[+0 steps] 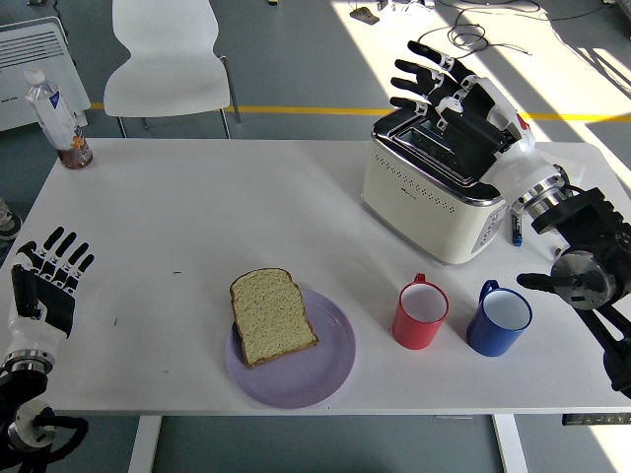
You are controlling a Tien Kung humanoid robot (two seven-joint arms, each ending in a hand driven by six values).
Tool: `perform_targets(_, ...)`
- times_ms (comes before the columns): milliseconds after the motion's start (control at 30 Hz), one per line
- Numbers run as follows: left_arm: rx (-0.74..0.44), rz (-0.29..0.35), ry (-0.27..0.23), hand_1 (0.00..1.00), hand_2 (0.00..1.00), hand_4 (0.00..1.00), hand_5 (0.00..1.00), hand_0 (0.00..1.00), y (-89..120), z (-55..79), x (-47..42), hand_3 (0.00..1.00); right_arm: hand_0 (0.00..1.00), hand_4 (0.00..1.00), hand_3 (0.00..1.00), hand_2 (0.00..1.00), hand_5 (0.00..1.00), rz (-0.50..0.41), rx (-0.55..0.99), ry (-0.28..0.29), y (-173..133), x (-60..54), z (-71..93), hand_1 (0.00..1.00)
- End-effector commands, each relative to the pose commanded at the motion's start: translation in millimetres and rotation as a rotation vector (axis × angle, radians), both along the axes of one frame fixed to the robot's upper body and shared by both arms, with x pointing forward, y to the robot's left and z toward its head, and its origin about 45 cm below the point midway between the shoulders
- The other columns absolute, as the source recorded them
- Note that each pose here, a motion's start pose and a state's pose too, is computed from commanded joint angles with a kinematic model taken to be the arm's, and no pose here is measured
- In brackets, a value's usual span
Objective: Push plate across desktop,pick up the break from the machine,place the break in the plate
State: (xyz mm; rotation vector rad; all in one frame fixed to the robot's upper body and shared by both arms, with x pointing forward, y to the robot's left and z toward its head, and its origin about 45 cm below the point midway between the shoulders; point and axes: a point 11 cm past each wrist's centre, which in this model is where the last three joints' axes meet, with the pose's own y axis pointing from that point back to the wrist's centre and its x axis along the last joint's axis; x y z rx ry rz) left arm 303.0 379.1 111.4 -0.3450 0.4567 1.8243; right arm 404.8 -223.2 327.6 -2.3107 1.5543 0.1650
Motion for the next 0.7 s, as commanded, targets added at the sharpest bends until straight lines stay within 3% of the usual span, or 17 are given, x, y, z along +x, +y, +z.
perform_targets(33, 0.000, 0.000, 0.003, 0.791, 0.836, 0.438, 0.998, 0.791, 0.8, -0.3, -1.1, 0.782, 0.782, 0.599, 0.809, 0.806, 0.494, -0.040, 0.017, 0.013, -14.5, -1.2, -5.0, 0.770)
perform_targets(67, -0.001, 0.000, 0.004, 0.790, 0.836, 0.437, 0.998, 0.791, 1.2, -0.2, -1.4, 0.782, 0.799, 0.588, 0.816, 0.811, 0.560, -0.087, 0.034, 0.025, -31.2, -3.2, -10.8, 0.781)
perform_targets(233, 0.002, -0.007, -0.007, 0.790, 0.836, 0.437, 0.998, 0.791, 2.5, 5.5, 2.5, 0.782, 0.799, 0.588, 0.816, 0.811, 0.560, -0.284, 0.111, 0.055, -100.6, -14.2, -28.6, 0.781)
perform_targets(300, 0.001, -0.007, -0.016, 0.790, 0.837, 0.440, 0.998, 0.790, 3.0, 8.8, 4.4, 0.783, 0.808, 0.574, 0.817, 0.812, 0.613, -0.366, 0.144, 0.069, -127.8, -22.0, -37.8, 0.788)
perform_targets(367, 0.000, -0.007, -0.018, 0.790, 0.837, 0.440, 0.998, 0.790, 3.1, 9.5, 4.8, 0.783, 0.808, 0.574, 0.817, 0.812, 0.613, -0.392, 0.155, 0.067, -137.0, -24.3, -38.2, 0.788)
perform_targets(600, -0.016, 0.005, -0.019, 0.791, 0.837, 0.441, 0.998, 0.791, 5.4, 9.1, 2.0, 0.783, 0.824, 0.567, 0.830, 0.825, 0.648, -0.496, 0.181, 0.158, -169.9, -50.1, -80.8, 0.799)
perform_targets(700, -0.020, 0.007, -0.019, 0.792, 0.837, 0.445, 0.998, 0.792, 5.3, 8.9, 2.0, 0.784, 0.830, 0.565, 0.830, 0.827, 0.664, -0.505, 0.186, 0.172, -172.7, -54.4, -87.1, 0.801)
